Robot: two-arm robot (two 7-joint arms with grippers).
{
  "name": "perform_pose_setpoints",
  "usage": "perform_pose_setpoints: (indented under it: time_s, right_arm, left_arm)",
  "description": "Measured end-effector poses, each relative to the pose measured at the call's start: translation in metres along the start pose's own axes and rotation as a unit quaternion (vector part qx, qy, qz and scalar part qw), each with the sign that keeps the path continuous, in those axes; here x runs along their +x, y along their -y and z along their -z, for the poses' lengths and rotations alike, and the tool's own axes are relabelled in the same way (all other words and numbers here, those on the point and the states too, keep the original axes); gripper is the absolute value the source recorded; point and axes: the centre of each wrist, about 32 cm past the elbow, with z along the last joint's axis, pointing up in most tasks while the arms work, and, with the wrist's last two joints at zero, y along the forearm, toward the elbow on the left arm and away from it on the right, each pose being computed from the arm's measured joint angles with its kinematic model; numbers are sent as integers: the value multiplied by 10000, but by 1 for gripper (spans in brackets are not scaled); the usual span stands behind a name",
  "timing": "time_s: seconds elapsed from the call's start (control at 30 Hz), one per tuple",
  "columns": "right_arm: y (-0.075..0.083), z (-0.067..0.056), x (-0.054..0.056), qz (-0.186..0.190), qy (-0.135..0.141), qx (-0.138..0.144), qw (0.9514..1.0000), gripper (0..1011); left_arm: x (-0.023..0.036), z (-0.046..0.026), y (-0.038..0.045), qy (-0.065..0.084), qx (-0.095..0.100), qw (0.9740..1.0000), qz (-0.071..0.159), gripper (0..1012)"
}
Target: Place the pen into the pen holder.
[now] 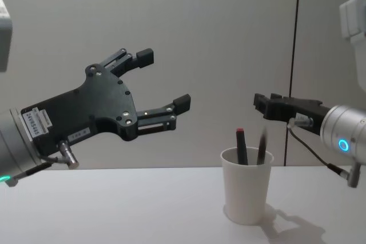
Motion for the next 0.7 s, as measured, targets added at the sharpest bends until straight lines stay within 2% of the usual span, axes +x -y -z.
perform_pose_setpoints:
  time_s: [0.1,0.17,0.2,0.27,0.3,0.37,0.4,0.7]
  right_arm:
    - [10,-5,4,-26,-24,-27,10000,392]
    - [16,-6,6,-36,-33,-33,10000,427]
    - [21,-11,8,-48,-44,-39,10000,495]
    - [27,-14,10,-56,-53,-42,10000,534]
    - [34,-17,14,-64,-62,-46,10000,594]
    - [39,-20,16,-71,-70,-48,9999,628]
    - [43,-21,17,-76,-75,-51,9999,695]
    - [62,-29,24,-95,-98,-61,9999,942]
  left_arm:
    - [0,0,0,0,0,10000,0,1000]
    - [0,0,0,0,0,10000,0,1000]
    - [0,0,0,0,0,10000,0,1000]
    - [0,0,0,0,0,10000,0,1000]
    - [0,0,0,0,0,10000,0,1000]
    - [0,0,0,0,0,10000,0,1000]
    - [0,0,0,0,0,10000,0,1000]
    - [0,0,0,0,0,10000,0,1000]
